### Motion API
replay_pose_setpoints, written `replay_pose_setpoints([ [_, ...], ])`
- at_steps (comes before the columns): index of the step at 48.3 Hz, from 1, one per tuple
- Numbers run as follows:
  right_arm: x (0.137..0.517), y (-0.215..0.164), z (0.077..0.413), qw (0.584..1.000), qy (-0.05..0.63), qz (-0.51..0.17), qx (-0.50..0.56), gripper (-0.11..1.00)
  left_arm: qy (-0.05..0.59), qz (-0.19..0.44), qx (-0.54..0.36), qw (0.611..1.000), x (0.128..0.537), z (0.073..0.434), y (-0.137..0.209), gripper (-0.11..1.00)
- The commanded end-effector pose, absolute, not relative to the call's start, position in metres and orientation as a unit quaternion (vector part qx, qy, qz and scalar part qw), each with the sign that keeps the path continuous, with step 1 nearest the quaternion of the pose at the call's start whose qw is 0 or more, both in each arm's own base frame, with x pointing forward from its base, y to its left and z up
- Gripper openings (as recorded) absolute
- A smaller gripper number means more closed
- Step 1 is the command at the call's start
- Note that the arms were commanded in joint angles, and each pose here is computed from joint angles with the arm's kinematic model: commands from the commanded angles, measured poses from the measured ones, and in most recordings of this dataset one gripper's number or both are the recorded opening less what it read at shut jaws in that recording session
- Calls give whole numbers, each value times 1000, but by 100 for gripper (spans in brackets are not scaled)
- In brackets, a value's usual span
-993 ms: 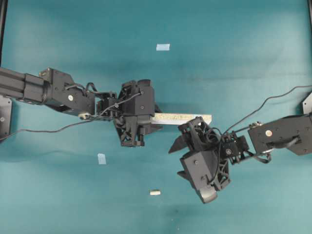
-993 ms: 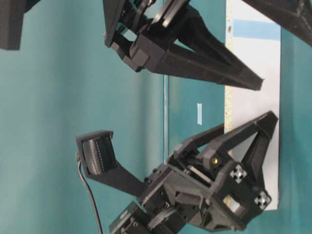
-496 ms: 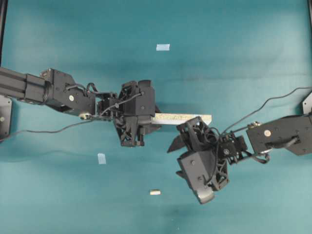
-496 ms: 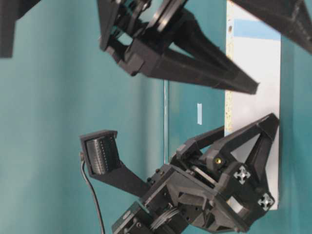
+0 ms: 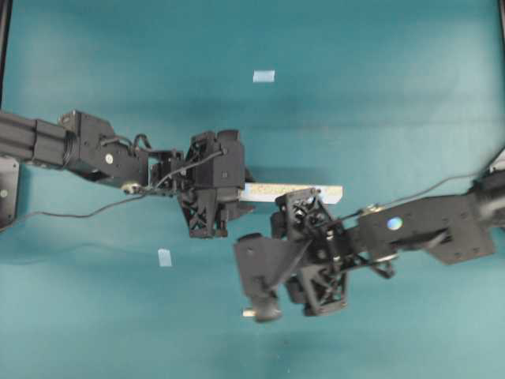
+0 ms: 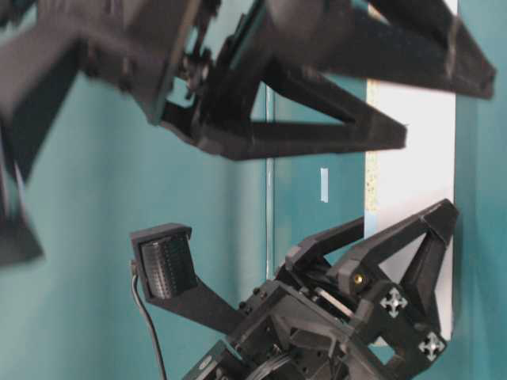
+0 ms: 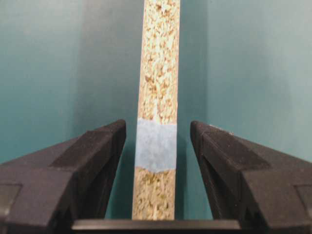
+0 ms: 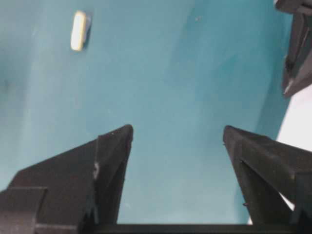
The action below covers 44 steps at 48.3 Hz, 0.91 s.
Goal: Move the wooden board into place and insert the rod into its hole.
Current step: 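Move the right gripper over the small wooden peg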
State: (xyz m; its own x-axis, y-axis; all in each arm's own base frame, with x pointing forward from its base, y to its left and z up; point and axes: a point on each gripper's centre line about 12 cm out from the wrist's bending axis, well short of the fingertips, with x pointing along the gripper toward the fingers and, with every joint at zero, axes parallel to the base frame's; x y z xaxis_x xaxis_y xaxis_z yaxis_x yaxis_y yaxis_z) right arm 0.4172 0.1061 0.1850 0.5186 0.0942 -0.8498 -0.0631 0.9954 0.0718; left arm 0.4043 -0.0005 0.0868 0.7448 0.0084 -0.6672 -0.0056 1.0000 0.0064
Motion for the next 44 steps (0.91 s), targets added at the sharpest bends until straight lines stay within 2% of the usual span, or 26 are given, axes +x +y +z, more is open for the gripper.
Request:
replay_pose_setpoints([
  [1,432,113,204,882,467,43,40,82,331,3,0,944,407,107,-2,63],
  [12,457,135,198,873,474,38,106,82,331,7,-1,944,399,112,1,63],
  [23,471,162,190,862,492,44,111,81,342,7,-1,940,387,106,2,63],
  [44,479,168,163,848,515,29,122,81,331,8,1,944,388,108,2,63],
])
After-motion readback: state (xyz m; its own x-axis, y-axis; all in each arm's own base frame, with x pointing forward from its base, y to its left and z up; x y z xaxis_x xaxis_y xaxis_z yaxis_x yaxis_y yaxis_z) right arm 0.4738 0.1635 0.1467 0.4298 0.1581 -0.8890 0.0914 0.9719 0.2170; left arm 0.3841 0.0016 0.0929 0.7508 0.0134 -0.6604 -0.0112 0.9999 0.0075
